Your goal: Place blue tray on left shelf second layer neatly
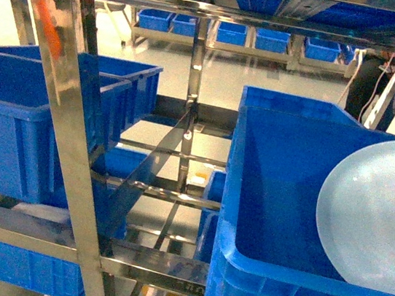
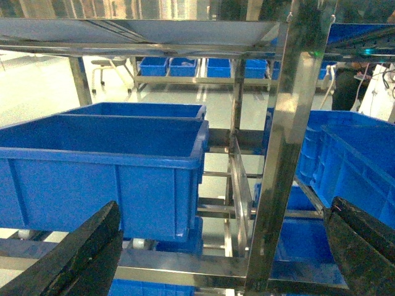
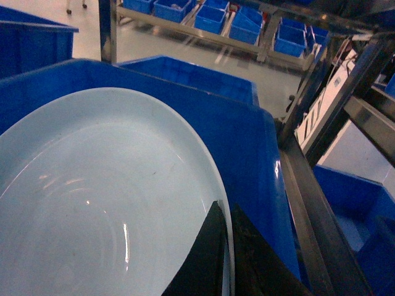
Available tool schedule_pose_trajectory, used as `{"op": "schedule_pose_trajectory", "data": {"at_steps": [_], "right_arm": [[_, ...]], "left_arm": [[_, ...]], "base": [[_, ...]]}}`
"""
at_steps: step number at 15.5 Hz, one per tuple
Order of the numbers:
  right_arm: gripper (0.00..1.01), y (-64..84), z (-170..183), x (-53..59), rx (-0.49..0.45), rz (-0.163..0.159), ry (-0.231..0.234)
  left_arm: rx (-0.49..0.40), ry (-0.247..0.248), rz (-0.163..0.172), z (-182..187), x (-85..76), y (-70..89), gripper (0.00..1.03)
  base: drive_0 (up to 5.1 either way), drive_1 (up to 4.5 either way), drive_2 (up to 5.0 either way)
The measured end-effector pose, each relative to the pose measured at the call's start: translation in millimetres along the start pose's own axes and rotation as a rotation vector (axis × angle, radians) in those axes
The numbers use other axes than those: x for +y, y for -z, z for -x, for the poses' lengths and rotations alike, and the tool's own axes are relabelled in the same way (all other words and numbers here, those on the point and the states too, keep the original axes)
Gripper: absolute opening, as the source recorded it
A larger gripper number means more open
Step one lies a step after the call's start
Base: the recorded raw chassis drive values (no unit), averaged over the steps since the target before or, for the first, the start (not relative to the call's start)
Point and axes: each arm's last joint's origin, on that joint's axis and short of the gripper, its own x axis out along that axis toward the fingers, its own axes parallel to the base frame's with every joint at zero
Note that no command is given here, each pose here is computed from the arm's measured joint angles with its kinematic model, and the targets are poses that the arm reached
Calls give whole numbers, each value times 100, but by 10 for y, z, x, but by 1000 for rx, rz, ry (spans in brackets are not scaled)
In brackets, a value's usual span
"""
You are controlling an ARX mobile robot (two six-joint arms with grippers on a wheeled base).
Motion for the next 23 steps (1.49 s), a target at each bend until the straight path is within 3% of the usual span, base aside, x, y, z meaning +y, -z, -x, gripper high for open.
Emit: {"op": "schedule_pose_trajectory", "data": {"at_steps": [11,15,18,20,21,22,23], "right_arm": [[2,18,-216,-50,-3,10,43],[2,2,-348,-40,-21,14,24],[28,-2,-352,-40,-28,6,9],[50,24,-284,-20,-12,-21,6],[64,22,-170,9,0,-39,4],[94,-89,102,98,-24,-52,-6],[100,-107,175,138,-28,-58,-16]], "left_arm": [[0,0,0,0,0,0,98],[0,0,0,0,0,0,98],[0,0,0,0,0,0,98],[0,0,0,0,0,0,98],[0,0,0,0,0,0,98],[0,0,0,0,0,0,98],[0,0,0,0,0,0,98]], "base": [[0,0,0],[0,0,0],[0,0,0],[0,0,0],[0,0,0],[0,0,0],[0,0,0]]}}
